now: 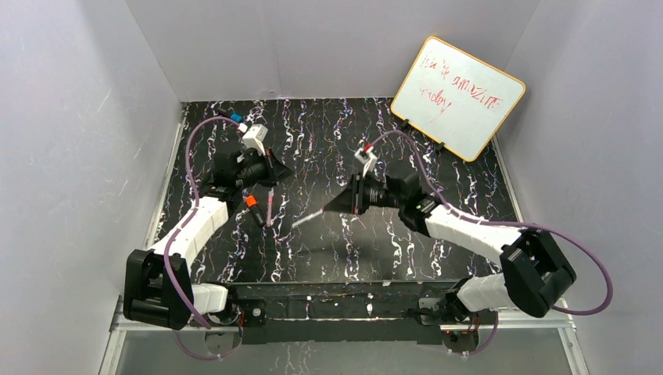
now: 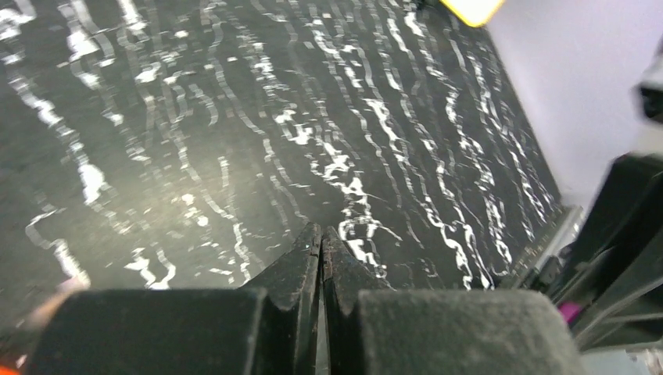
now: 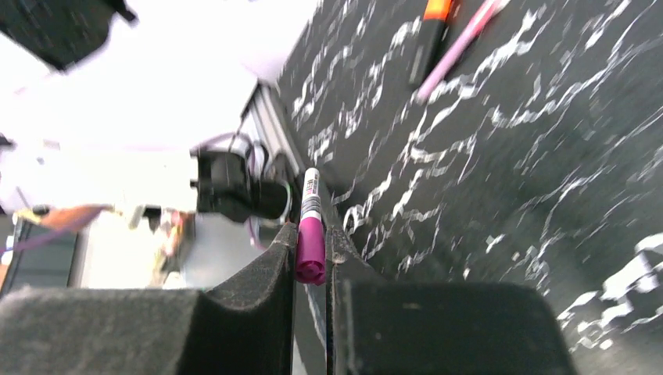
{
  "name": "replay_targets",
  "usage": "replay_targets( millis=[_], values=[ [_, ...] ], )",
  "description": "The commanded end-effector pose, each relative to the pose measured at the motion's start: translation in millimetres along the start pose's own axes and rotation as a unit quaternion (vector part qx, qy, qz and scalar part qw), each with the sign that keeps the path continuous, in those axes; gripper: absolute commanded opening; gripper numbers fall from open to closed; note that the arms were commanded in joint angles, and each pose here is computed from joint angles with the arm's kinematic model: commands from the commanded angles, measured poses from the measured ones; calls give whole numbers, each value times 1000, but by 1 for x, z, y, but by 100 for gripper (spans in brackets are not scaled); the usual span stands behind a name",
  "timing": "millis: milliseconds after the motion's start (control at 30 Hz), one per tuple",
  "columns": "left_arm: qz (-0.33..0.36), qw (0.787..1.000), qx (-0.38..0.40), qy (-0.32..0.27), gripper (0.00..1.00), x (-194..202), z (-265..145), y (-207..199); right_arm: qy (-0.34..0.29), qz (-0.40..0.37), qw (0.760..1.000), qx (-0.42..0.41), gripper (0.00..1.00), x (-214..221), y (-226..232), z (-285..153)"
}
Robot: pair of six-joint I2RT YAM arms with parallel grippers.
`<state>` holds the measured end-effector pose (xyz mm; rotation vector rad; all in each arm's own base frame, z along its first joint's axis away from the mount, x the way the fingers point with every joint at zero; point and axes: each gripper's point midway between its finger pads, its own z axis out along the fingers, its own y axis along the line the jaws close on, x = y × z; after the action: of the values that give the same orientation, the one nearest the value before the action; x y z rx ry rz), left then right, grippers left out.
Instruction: Insert the pens into the pen caps
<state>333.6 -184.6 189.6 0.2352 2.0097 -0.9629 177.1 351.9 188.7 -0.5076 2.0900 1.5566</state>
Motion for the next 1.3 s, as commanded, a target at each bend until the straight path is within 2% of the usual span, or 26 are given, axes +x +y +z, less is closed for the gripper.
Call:
replay_targets(
  millis=[0, 300, 500, 967, 1167, 1267],
  values=[
    [-20, 995, -92, -19, 0, -12, -21, 33, -39, -9, 999, -29, 1, -57, 7, 0],
    [-67, 975, -212, -29, 0, -14, -55, 82, 16, 41, 997, 67, 1, -86, -61, 20],
    [-67, 973, -219, -27, 0, -15, -60, 86, 40, 84, 988, 126, 1, -87, -108, 14],
    [-74, 973, -220, -19, 0, -9, -62, 90, 73, 197, 967, 142, 1, -59, -169, 24],
    [-71, 973, -221, -14, 0, -8, -62, 91, 68, 216, 963, 145, 1, -54, -184, 28],
    [-72, 972, -223, -13, 0, -7, -62, 93, 64, 226, 961, 144, 10, -52, -190, 28]
  ],
)
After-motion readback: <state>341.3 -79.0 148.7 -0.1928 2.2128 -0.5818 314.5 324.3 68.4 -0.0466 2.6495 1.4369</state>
